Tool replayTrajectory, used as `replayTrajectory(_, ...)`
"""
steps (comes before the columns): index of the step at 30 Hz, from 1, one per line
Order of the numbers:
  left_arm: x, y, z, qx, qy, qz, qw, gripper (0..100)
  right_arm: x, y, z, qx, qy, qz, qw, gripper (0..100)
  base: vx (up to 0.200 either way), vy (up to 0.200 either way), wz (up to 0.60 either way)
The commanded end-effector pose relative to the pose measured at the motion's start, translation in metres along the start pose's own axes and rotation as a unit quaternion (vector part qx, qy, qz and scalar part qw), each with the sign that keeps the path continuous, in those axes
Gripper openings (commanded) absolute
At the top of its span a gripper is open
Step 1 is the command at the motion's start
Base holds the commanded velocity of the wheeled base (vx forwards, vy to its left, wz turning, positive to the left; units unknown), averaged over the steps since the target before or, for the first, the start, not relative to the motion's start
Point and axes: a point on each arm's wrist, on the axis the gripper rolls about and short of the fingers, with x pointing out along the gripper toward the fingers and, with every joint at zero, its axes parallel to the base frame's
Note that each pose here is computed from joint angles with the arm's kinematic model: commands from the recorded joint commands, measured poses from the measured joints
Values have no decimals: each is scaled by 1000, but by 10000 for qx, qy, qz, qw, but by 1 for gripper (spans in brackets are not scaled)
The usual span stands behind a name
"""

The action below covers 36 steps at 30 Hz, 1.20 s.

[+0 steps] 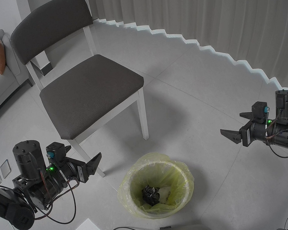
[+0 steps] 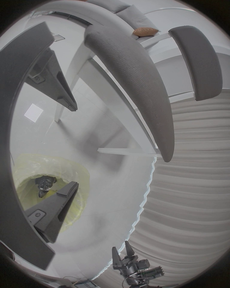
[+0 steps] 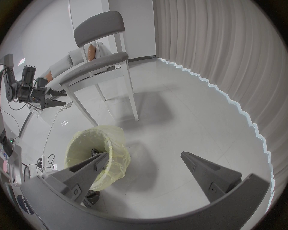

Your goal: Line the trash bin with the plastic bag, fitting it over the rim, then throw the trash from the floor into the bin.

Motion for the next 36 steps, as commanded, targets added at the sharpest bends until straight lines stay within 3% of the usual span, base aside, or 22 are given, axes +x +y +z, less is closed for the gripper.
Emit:
replayTrajectory(1, -22, 5, 12, -94, -387, 72, 9992, 100, -38, 0, 20, -48, -534, -162, 9984, 100, 0, 0, 0)
replayTrajectory(5, -30, 6, 21, -115, -630, 97, 9979, 100, -54, -2, 18, 26, -623, -302, 9976, 100, 0, 0, 0)
replayTrajectory(13, -47, 19, 43, -215, -1169, 409, 9921, 100, -80, -27, 18, 154, -774, -998, 9919, 100, 0, 0, 0)
replayTrajectory(27, -76, 40, 52, -253, -1555, 979, 9827, 100, -89, -45, 38, 225, -769, -1391, 9870, 100, 0, 0, 0)
replayTrajectory(31, -89, 43, 53, -257, -1679, 1097, 9793, 100, -104, -41, 44, 218, -808, -1429, 9862, 100, 0, 0, 0)
replayTrajectory(36, -126, 44, 40, -240, -1936, 1354, 9714, 100, -150, -33, 43, 402, -846, -1845, 9784, 100, 0, 0, 0)
